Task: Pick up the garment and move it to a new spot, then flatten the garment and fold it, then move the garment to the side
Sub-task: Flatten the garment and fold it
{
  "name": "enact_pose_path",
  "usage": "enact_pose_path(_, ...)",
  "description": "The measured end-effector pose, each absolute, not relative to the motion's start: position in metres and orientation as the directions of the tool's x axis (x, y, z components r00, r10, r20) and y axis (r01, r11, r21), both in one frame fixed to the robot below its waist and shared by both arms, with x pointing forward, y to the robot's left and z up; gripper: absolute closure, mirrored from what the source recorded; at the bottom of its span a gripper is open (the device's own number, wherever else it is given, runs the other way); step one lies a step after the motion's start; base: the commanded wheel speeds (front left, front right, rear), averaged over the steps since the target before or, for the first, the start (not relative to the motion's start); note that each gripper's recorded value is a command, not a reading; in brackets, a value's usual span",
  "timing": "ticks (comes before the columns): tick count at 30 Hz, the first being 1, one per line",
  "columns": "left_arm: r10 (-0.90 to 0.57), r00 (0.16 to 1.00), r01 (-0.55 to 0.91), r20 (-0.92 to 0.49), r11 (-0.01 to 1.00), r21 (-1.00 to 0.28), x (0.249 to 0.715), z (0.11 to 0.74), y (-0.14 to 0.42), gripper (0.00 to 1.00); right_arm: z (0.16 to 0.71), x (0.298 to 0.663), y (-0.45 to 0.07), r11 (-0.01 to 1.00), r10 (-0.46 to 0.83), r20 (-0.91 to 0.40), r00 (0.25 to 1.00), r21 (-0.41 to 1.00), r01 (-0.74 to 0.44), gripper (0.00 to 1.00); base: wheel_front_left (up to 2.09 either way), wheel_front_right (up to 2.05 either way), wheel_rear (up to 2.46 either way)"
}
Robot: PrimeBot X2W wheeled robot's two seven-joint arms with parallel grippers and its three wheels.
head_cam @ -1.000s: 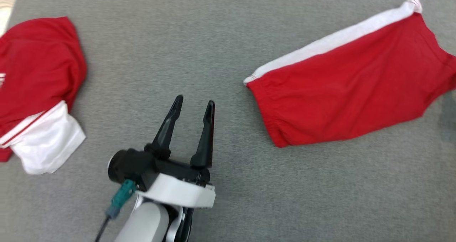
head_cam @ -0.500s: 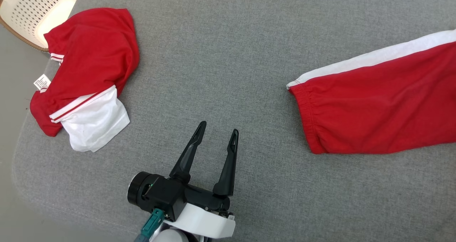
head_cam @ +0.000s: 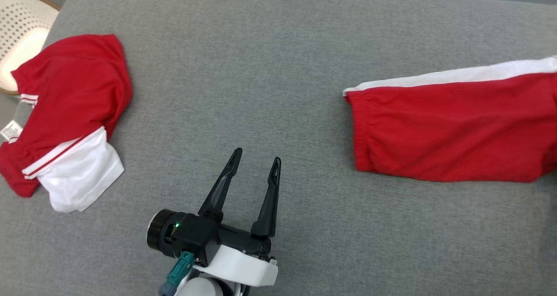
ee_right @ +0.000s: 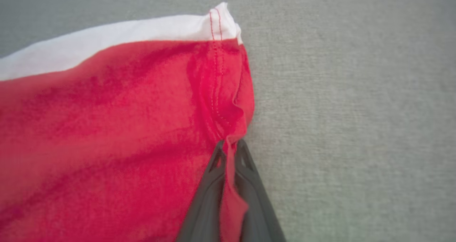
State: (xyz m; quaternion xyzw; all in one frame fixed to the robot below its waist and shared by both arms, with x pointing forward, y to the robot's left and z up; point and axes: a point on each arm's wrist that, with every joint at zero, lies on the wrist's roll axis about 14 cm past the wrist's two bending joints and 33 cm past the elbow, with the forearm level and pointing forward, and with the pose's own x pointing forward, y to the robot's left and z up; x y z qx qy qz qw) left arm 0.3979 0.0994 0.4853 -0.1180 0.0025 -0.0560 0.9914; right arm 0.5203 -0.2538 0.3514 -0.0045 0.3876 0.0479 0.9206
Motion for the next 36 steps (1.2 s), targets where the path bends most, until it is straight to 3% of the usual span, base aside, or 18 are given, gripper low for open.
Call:
enact_pose_path(8, -0.229, 0.973, 0.229, 0.029, 0.943, -0.241, 0.405, 0.486, 0.065, 0.00, 0.386, 0.485, -0.356, 0.976, -0.121, -0.669, 0.733, -0.214, -0.034, 1.00, 0.00, 0.00, 0.00)
enact_pose_path(13, -0.284, 0.959, 0.280, 0.020, 0.931, -0.234, 0.409, 0.479, 0.049, 0.00, 0.402, 0.486, -0.370, 0.961, -0.151, -0.621, 0.769, -0.273, -0.032, 1.00, 0.00, 0.00, 0.00)
enact_pose_path(25, -0.311, 0.950, 0.311, 0.035, 0.927, -0.208, 0.400, 0.487, 0.042, 0.00, 0.454, 0.516, -0.303, 0.959, 0.011, -0.466, 0.885, -0.247, -0.142, 1.00, 0.00, 0.00, 0.00)
enact_pose_path(36, -0.285, 0.957, 0.288, 0.047, 0.933, -0.218, 0.383, 0.496, 0.051, 0.00, 0.475, 0.523, -0.183, 0.933, 0.274, -0.392, 0.878, -0.113, -0.341, 1.00, 0.00, 0.00, 0.00)
